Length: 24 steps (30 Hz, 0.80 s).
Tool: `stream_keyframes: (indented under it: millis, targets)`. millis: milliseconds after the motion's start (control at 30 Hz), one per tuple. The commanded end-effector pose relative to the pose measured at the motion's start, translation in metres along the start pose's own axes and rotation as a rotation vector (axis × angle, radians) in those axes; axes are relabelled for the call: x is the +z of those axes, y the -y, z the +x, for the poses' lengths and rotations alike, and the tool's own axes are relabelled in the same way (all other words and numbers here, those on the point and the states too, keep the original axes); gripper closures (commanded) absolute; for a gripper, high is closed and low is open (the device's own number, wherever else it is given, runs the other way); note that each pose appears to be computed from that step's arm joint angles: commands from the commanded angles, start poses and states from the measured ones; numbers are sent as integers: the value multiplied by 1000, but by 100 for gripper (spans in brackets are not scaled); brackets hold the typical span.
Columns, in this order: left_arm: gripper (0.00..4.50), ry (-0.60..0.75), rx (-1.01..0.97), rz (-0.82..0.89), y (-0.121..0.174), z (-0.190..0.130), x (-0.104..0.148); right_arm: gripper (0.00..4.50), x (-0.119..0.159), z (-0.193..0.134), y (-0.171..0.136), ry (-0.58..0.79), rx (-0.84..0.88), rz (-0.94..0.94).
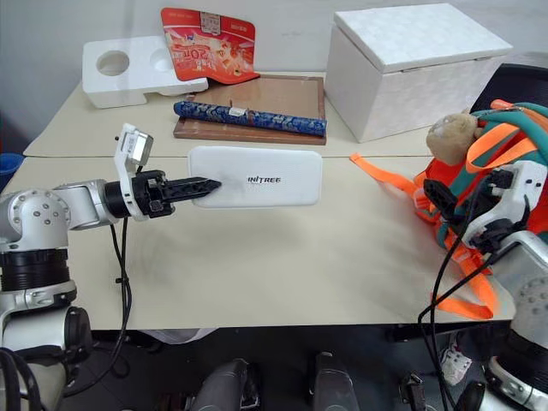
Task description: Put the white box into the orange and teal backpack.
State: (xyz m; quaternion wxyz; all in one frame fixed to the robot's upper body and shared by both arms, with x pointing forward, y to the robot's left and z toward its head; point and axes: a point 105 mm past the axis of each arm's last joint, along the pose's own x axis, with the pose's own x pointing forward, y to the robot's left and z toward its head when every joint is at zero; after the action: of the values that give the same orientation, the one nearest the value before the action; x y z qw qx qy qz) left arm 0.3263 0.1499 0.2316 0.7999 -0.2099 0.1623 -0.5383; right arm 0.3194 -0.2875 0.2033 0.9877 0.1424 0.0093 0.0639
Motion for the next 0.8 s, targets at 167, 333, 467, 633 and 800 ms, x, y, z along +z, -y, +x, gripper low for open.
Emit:
stream_keyframes:
  millis: [167,333,467,633,800]
  targets:
    - [319,99,42,128,9,-21,35,306,13,1,-23,20,202,-82]
    - [319,186,52,185,12,-26,54,447,16,-5,-60,-67,505,-101]
    - [319,229,60,233,15,-30,58,447,17,-17,-100,-135,760,-95]
    - [319,269,4,298,31,-35,69,447,18,-47,-141,-259,1065,-121]
    - [319,286,-45,346,42,-42,81,447,18,-83,-159,-422,1320,-142]
